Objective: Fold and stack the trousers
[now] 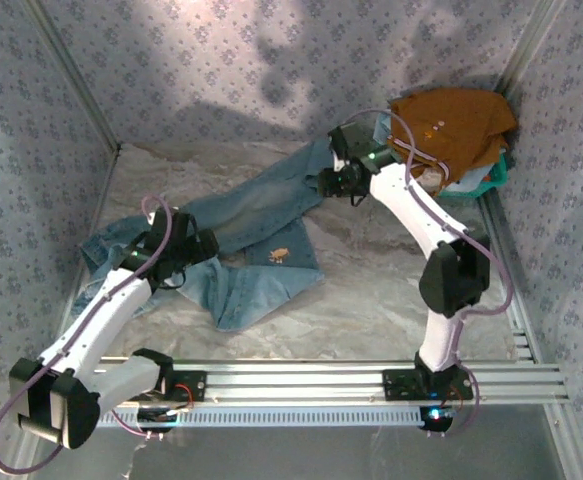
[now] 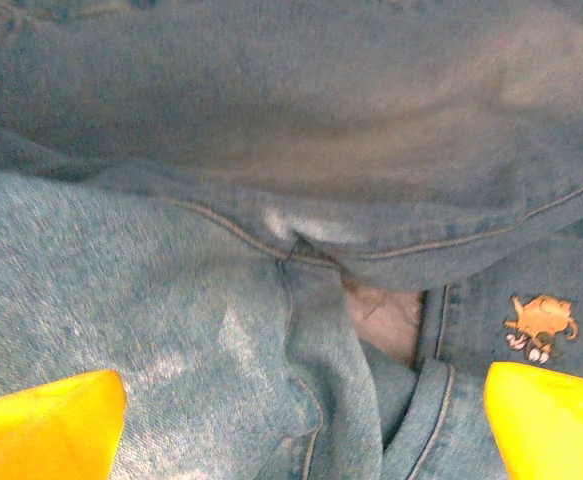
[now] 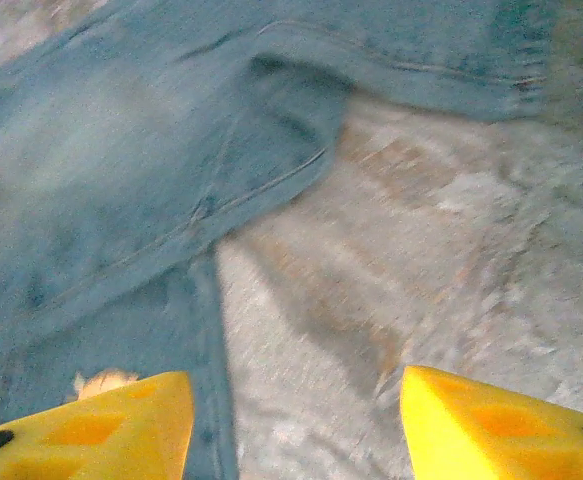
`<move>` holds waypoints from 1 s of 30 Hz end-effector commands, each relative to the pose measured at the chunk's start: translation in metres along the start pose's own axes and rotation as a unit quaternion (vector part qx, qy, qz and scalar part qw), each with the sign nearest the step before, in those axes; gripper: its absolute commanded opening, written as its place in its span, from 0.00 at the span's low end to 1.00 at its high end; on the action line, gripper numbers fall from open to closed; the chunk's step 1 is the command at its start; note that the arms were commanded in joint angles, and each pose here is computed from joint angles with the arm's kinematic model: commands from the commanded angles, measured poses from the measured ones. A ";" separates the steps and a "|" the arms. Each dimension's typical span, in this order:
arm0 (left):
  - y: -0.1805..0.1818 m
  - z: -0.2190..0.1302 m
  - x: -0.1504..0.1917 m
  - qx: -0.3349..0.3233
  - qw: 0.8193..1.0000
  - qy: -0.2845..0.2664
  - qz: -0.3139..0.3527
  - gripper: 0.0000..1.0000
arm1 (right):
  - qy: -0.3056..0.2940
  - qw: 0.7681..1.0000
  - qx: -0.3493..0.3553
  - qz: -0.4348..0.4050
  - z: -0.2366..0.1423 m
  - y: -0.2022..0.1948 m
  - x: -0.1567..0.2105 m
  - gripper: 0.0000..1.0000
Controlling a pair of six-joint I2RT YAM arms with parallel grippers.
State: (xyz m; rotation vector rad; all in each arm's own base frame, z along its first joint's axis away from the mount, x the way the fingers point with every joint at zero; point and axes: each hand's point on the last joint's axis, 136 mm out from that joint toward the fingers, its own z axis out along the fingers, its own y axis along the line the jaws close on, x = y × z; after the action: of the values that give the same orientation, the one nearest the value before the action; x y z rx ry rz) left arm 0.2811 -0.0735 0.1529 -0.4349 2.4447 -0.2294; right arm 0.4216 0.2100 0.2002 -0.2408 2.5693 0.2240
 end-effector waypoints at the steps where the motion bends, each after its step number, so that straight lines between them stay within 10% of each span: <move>1: -0.004 0.004 0.009 0.017 1.000 0.007 -0.011 0.92 | 0.028 0.998 -0.060 -0.016 0.027 0.035 0.024 0.51; 17: 0.015 0.009 0.041 0.021 0.998 0.020 -0.049 0.92 | 0.166 0.983 -0.066 -0.040 0.149 0.061 0.082 0.54; 23: 0.015 0.002 0.036 0.019 0.999 0.009 -0.041 0.93 | 0.154 0.986 -0.056 -0.026 0.144 0.050 0.075 0.00; 30: 0.007 -0.006 0.025 0.038 0.999 -0.004 -0.035 0.93 | 0.059 0.996 0.005 0.068 0.057 -0.028 0.066 0.00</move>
State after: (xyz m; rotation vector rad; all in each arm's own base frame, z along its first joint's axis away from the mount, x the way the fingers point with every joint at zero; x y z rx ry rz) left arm 0.2494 -0.0708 0.1167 -0.5222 2.4652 -0.3029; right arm 0.3953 0.2282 0.0528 -0.2759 2.8511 0.2624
